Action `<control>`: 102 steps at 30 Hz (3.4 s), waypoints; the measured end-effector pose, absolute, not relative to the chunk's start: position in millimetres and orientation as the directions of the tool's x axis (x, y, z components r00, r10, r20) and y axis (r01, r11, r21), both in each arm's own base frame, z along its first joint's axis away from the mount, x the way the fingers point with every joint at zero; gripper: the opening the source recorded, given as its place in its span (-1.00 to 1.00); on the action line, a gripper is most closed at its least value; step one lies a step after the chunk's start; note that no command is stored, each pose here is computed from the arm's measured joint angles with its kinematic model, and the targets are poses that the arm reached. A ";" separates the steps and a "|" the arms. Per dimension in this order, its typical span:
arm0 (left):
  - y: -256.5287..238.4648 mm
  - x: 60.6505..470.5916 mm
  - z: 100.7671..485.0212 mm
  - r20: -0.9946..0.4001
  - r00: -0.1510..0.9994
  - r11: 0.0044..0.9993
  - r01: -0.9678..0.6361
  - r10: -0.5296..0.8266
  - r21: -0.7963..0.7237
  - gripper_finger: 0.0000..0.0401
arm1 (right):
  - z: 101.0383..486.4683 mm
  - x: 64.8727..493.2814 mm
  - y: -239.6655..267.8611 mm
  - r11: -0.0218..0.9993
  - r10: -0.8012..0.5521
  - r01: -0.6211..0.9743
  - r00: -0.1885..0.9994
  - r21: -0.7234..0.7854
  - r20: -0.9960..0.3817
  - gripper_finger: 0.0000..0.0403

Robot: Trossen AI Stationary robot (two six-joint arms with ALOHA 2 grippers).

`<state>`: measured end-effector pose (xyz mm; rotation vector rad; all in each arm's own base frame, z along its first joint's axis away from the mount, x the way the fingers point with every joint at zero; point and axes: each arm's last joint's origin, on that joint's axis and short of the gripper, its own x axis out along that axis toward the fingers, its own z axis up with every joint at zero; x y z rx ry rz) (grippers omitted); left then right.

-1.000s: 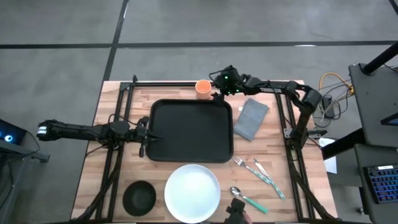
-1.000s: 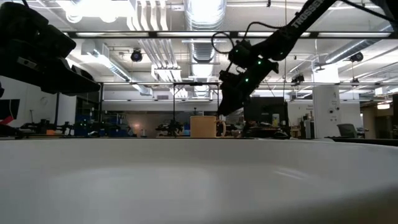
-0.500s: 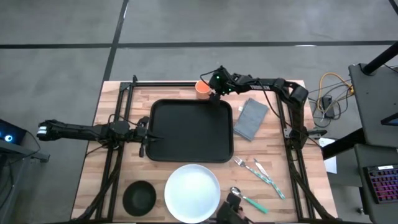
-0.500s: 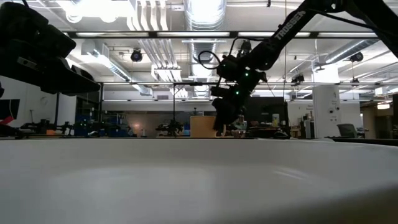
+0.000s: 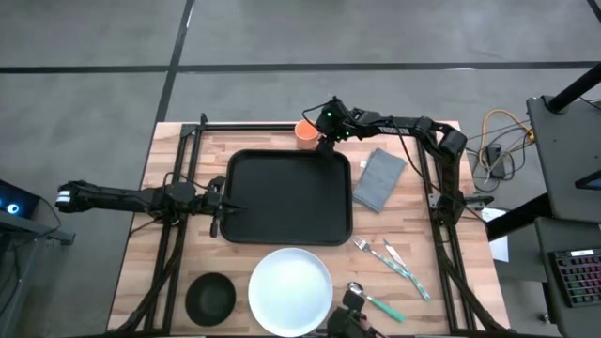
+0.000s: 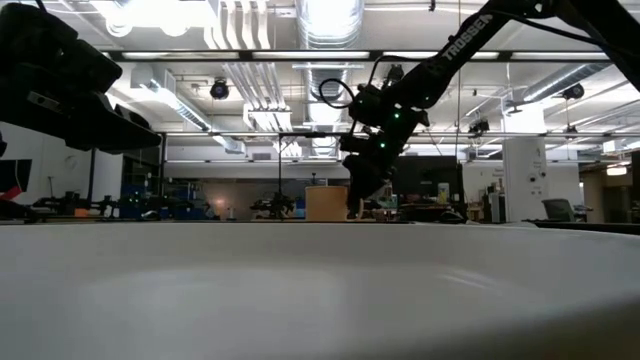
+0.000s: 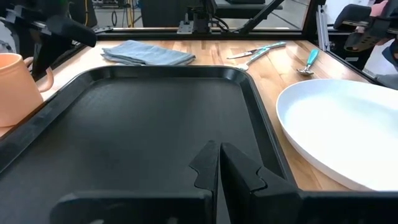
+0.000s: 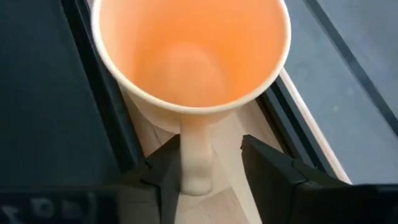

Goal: Set up tray
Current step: Put the yellow mug on the top left of the black tray

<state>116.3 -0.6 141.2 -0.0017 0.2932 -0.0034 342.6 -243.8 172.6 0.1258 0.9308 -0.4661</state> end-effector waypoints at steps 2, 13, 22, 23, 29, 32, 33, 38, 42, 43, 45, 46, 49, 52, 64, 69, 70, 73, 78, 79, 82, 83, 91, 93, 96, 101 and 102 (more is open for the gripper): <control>-0.6 116.3 141.2 -0.290 0.957 1.000 0.003 -0.003 -0.002 -1.00 | 173.0 342.3 -243.5 0.899 -0.330 0.425 0.505 -0.103 -0.798 -0.36; -0.6 116.3 141.1 -0.290 0.957 1.000 0.003 -0.003 -0.002 -1.00 | 172.4 341.8 -242.6 0.918 -0.312 0.380 0.506 -0.117 -0.804 -0.81; -0.6 116.3 141.2 -0.289 0.957 1.000 0.002 -0.003 -0.002 -1.00 | 172.5 342.9 -240.9 0.937 -0.254 0.342 0.545 -0.064 -0.799 -0.81; -0.6 116.3 141.1 -0.290 0.957 1.000 0.002 -0.003 -0.002 -1.00 | 172.5 343.0 -241.0 0.938 -0.253 0.342 0.547 -0.063 -0.798 -0.81; -0.6 116.3 141.2 -0.289 0.957 1.000 0.002 -0.003 -0.002 -1.00 | 176.6 344.1 -241.7 0.936 -0.265 0.345 0.567 -0.068 -0.780 -0.81; -0.6 116.3 141.2 -0.289 0.957 1.000 0.002 -0.002 -0.002 -1.00 | 182.9 344.1 -241.7 0.936 -0.277 0.344 0.584 -0.077 -0.763 -0.81; -0.6 116.3 141.2 -0.289 0.957 1.000 0.002 -0.002 -0.002 -1.00 | 185.6 344.8 -242.1 0.936 -0.280 0.344 0.589 -0.078 -0.758 -0.81; -0.5 116.3 141.1 -0.290 0.957 1.000 0.000 0.000 -0.001 -1.00 | 196.0 349.2 -242.8 0.935 -0.282 0.348 0.613 -0.068 -0.738 -0.81; -0.5 116.3 141.1 -0.290 0.957 1.000 0.000 0.000 -0.001 -1.00 | 201.1 355.8 -236.6 0.948 -0.247 0.314 0.638 -0.046 -0.730 -0.81; -0.5 116.3 141.1 -0.290 0.957 1.000 0.000 -0.001 -0.001 -1.00 | 202.7 357.8 -234.5 0.951 -0.241 0.307 0.641 -0.045 -0.728 -0.81; -0.5 116.3 141.2 -0.290 0.957 1.000 0.000 -0.001 -0.001 -1.00 | 207.7 362.8 -230.7 0.955 -0.236 0.293 0.652 -0.047 -0.720 -0.81; -0.5 116.3 141.2 -0.290 0.957 1.000 0.000 -0.001 -0.001 -1.00 | 210.3 365.3 -228.8 0.957 -0.235 0.287 0.658 -0.049 -0.715 -0.81; -0.5 116.3 141.2 -0.290 0.957 1.000 0.000 -0.001 -0.001 -1.00 | 217.5 373.2 -221.3 0.962 -0.226 0.268 0.674 -0.052 -0.703 -0.81; -0.5 116.3 141.1 -0.290 0.957 1.000 0.001 -0.001 -0.001 -1.00 | 223.8 380.6 -212.4 0.969 -0.211 0.240 0.687 -0.057 -0.695 -0.81; -0.6 116.3 141.2 -0.289 0.957 1.000 0.004 -0.004 -0.002 -1.00 | 237.3 399.1 -196.1 0.978 -0.187 0.199 0.727 -0.058 -0.661 -0.81; -0.6 116.3 141.3 -0.288 0.957 1.000 0.003 -0.004 -0.002 -1.00 | 229.6 419.4 -201.9 0.988 -0.128 0.154 0.748 -0.017 -0.651 -0.81; -0.6 116.2 141.3 -0.289 0.957 1.000 0.003 -0.004 -0.002 -1.00 | 227.3 423.9 -202.7 0.988 -0.122 0.151 0.739 -0.013 -0.663 -0.81; -0.6 116.1 140.9 -0.292 0.956 1.000 0.003 -0.003 -0.002 -1.00 | 222.9 439.2 -201.9 0.992 -0.094 0.123 0.702 -0.009 -0.706 -0.81; -0.6 116.0 140.6 -0.296 0.955 1.000 0.002 -0.003 -0.002 -1.00 | 221.3 470.5 -196.1 0.997 -0.066 0.070 0.702 -0.023 -0.709 -0.81; -0.6 116.0 140.6 -0.295 0.955 1.000 0.002 -0.003 -0.002 -1.00 | 218.6 476.4 -194.5 0.998 -0.057 0.058 0.694 -0.023 -0.718 -0.81; -0.6 115.9 140.0 -0.302 0.953 1.000 0.002 -0.003 -0.002 -1.00 | 210.1 491.8 -191.7 0.999 -0.040 0.030 0.681 -0.028 -0.731 -0.81; -0.6 115.9 139.8 -0.303 0.953 1.000 0.002 -0.003 -0.002 -1.00 | 209.8 496.1 -192.4 0.999 -0.041 0.026 0.685 -0.031 -0.728 -0.81; -0.6 115.7 138.9 -0.313 0.950 1.000 0.002 -0.002 -0.002 -1.00 | 206.5 511.8 -195.1 1.000 -0.018 0.003 0.687 -0.022 -0.727 -0.81; -0.6 115.8 138.5 -0.317 0.949 1.000 0.002 -0.002 -0.002 -1.00 | 205.0 514.6 -193.4 1.000 -0.002 -0.012 0.694 -0.014 -0.720 -0.81; -0.5 115.8 138.6 -0.316 0.949 1.000 0.001 -0.001 -0.001 -1.00 | 204.2 516.3 -192.4 1.000 0.006 -0.022 0.702 -0.013 -0.712 -0.81; -0.6 115.8 138.4 -0.317 0.948 1.000 0.001 -0.001 -0.001 -1.00 | 196.4 519.8 -193.7 1.000 0.004 -0.019 0.709 -0.014 -0.705 -0.81; -0.6 115.8 138.4 -0.317 0.948 1.000 0.001 -0.002 -0.001 -1.00 | 195.8 520.0 -193.7 1.000 0.003 -0.019 0.710 -0.015 -0.704 -0.81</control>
